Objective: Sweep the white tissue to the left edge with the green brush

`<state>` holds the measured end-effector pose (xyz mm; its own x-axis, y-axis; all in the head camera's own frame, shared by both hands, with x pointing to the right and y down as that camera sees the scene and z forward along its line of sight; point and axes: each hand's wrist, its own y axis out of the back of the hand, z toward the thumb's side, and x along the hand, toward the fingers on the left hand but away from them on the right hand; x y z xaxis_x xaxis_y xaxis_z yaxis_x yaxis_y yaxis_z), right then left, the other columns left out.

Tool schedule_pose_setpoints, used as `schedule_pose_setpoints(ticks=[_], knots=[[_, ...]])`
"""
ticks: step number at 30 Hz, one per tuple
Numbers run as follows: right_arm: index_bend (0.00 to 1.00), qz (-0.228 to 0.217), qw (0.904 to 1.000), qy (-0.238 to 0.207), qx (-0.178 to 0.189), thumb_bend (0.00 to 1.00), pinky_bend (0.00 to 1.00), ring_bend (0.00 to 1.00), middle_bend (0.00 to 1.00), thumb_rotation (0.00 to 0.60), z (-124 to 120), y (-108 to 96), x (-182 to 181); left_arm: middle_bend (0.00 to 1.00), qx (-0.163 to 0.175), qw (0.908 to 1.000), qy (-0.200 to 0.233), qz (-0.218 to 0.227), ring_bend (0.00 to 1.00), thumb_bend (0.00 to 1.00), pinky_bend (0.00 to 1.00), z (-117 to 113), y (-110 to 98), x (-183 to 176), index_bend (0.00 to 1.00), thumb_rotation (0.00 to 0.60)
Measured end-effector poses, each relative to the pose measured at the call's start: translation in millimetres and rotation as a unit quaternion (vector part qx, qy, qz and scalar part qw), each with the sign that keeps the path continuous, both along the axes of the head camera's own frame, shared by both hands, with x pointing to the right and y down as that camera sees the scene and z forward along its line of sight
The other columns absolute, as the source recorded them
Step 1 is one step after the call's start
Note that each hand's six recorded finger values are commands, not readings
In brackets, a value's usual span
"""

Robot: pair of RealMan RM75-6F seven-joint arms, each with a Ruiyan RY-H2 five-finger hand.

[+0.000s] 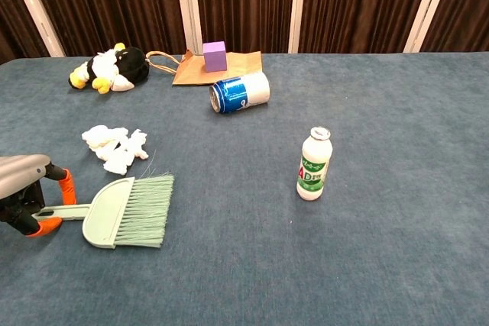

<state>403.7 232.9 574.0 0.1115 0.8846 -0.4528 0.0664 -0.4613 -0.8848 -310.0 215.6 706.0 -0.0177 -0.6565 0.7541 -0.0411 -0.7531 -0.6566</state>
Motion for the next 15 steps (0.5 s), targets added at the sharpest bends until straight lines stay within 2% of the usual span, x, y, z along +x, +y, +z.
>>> schedule_pose_setpoints(ticks=[7,11,15], knots=[[0.00,0.001,1.0000,0.000,0.001,0.32,0.01,0.00,0.00,0.600,-0.8,0.5,-0.2,1.00,0.031,0.9992,0.023,0.002,1.00,0.64,1.00,-13.9,-12.6,6.3,0.67,0.600],[0.00,0.001,1.0000,0.000,0.000,0.32,0.01,0.00,0.00,0.600,0.1,0.7,-0.1,1.00,0.074,0.9960,0.044,0.022,1.00,0.63,1.00,-33.4,-29.2,18.6,0.68,0.600],[0.00,0.003,1.0000,0.000,-0.001,0.32,0.01,0.00,0.00,0.600,0.2,0.8,0.2,1.00,0.116,0.9906,0.062,0.038,1.00,0.64,1.00,-56.9,-54.1,36.2,0.68,0.600]])
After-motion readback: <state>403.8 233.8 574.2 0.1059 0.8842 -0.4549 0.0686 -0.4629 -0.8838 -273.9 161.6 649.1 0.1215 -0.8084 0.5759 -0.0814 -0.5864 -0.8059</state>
